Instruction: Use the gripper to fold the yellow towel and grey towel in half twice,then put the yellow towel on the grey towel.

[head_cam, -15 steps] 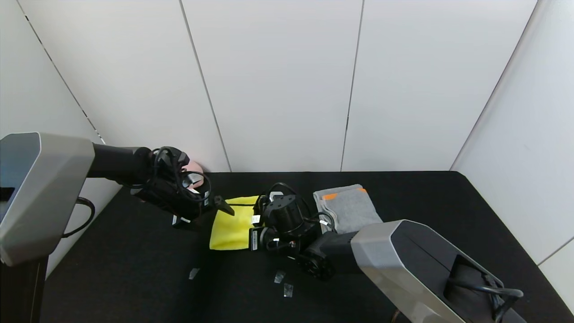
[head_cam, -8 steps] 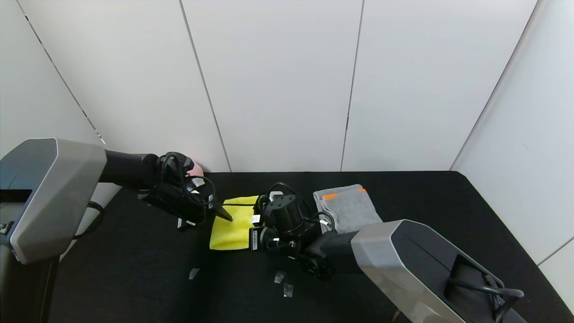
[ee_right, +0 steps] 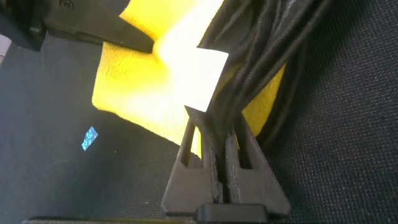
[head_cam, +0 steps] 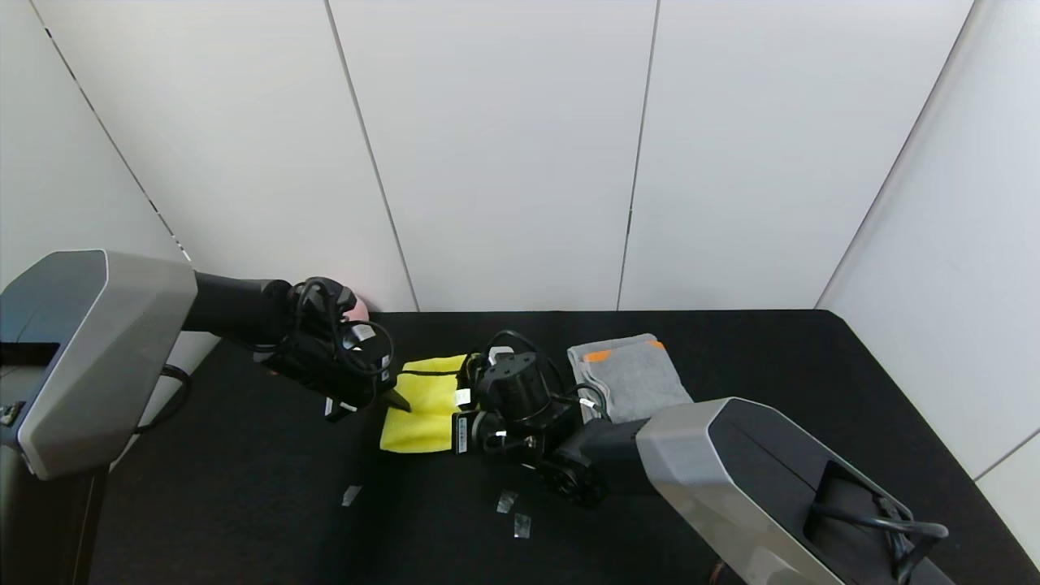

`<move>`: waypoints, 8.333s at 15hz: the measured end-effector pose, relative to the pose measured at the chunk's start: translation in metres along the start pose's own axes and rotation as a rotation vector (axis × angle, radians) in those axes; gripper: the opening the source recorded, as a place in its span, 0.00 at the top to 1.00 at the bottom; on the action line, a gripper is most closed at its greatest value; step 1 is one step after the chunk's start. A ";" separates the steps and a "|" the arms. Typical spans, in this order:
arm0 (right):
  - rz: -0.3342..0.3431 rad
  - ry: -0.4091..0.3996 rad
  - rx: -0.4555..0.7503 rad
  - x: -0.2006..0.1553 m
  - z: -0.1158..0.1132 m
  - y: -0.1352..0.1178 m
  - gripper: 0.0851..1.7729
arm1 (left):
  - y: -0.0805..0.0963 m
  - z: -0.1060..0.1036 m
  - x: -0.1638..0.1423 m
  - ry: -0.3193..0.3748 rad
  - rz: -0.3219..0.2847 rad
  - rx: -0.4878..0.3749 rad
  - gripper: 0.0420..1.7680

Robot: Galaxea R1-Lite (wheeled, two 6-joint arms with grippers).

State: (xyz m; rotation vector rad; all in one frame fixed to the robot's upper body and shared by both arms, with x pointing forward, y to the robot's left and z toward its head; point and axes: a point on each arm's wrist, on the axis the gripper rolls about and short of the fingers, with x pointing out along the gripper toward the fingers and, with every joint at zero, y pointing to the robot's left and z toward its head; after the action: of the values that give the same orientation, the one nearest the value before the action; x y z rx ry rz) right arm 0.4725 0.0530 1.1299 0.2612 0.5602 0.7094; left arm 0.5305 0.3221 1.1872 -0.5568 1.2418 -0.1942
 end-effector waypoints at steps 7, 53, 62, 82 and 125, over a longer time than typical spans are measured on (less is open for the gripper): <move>0.018 -0.042 -0.011 -0.015 0.025 0.011 0.94 | -0.027 -0.008 -0.031 -0.042 -0.036 0.041 0.95; -0.506 -0.131 -0.130 -0.209 0.101 -0.160 0.94 | -0.239 -0.086 0.070 -0.279 -0.224 0.573 0.95; -0.519 -0.052 -0.119 -0.198 0.078 -0.169 0.79 | -0.229 -0.084 0.102 -0.264 -0.218 0.560 0.95; -0.441 -0.010 -0.146 -0.274 0.086 -0.125 0.10 | -0.219 -0.099 -0.006 -0.241 0.071 0.530 0.10; -0.765 -0.791 -0.407 -0.575 -0.132 -0.008 0.04 | 0.047 -0.460 -0.249 -1.423 0.202 0.578 0.03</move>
State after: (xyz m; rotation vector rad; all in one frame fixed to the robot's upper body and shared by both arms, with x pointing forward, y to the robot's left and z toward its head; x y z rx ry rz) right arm 0.0450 -0.3376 1.2454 -0.0725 -0.2568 -0.0647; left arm 0.0128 0.3346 1.2751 0.0252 -0.1738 0.0437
